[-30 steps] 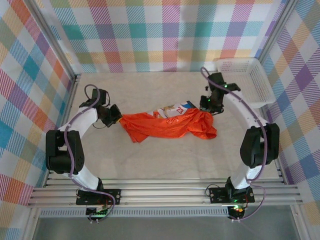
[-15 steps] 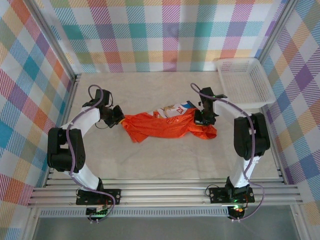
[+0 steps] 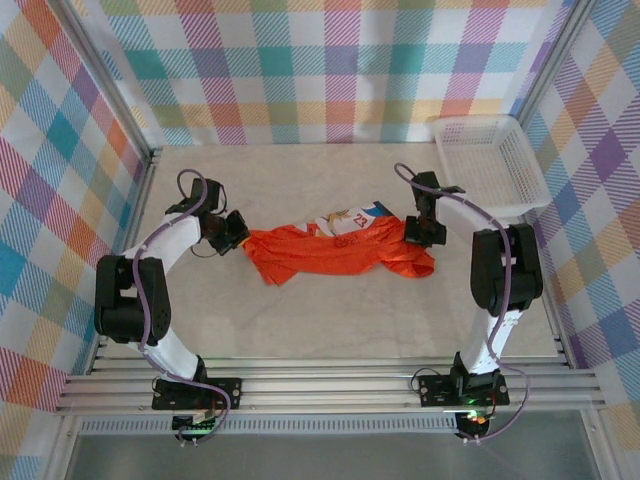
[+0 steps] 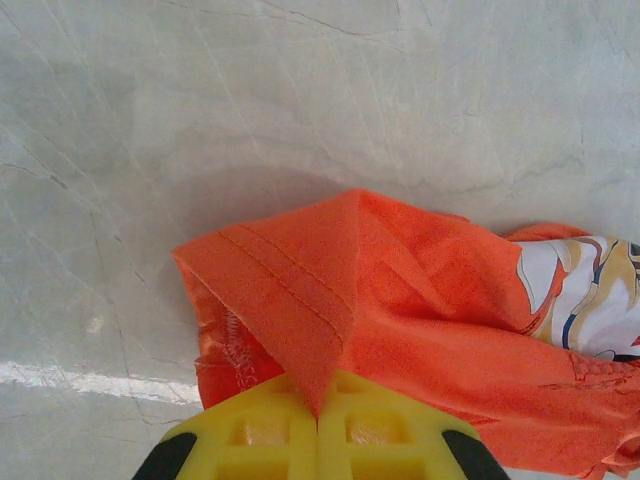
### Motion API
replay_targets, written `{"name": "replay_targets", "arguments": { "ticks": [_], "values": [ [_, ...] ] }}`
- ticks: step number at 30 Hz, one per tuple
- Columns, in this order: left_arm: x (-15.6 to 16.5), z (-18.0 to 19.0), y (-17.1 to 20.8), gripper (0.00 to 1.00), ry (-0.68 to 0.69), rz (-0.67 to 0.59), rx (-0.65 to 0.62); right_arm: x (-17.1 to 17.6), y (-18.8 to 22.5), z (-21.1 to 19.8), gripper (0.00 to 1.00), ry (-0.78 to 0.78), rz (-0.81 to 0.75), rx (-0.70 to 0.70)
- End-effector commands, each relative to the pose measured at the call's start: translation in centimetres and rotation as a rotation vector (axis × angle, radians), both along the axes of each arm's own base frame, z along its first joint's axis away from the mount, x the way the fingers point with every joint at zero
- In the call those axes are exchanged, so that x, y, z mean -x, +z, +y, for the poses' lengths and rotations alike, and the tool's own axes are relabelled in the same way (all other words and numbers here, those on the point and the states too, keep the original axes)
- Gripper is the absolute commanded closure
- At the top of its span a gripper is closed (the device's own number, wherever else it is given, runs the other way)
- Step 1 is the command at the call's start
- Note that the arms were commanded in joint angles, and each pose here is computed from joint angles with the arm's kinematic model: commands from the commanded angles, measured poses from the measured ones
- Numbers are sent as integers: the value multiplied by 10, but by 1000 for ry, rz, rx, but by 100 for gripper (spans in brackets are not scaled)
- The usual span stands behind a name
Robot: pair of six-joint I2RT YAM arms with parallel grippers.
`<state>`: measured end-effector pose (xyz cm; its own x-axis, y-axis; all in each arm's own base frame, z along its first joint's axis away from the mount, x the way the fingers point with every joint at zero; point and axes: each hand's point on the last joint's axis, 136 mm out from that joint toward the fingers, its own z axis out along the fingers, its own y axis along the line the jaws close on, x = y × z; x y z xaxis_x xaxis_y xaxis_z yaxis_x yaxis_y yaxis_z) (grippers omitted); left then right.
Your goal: Fold the inside-out t-shirt
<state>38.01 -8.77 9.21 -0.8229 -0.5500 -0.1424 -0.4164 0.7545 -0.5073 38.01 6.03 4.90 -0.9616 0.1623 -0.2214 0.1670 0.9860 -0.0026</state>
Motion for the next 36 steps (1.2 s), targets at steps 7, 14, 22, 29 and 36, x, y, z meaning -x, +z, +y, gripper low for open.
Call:
{"name": "replay_targets", "arguments": {
  "ticks": [7, 14, 22, 29, 36],
  "values": [
    [-1, -3, 5, 100, -23, -2, -1, -1, 30, -6, 84, -2, -44, -11],
    [-1, -5, 7, 100, -26, -6, 7, 14, 58, 24, 74, 20, -123, -182],
    [-1, -7, 8, 100, -31, -9, 15, 10, 31, 38, 88, 25, -65, -246],
    [0, -7, 8, 100, -34, -7, 12, 0, 5, 40, 88, 23, -22, -232],
    [-1, -8, 8, 100, -34, -8, 15, -7, -7, 46, 56, 21, -4, -256]
  ]
}}
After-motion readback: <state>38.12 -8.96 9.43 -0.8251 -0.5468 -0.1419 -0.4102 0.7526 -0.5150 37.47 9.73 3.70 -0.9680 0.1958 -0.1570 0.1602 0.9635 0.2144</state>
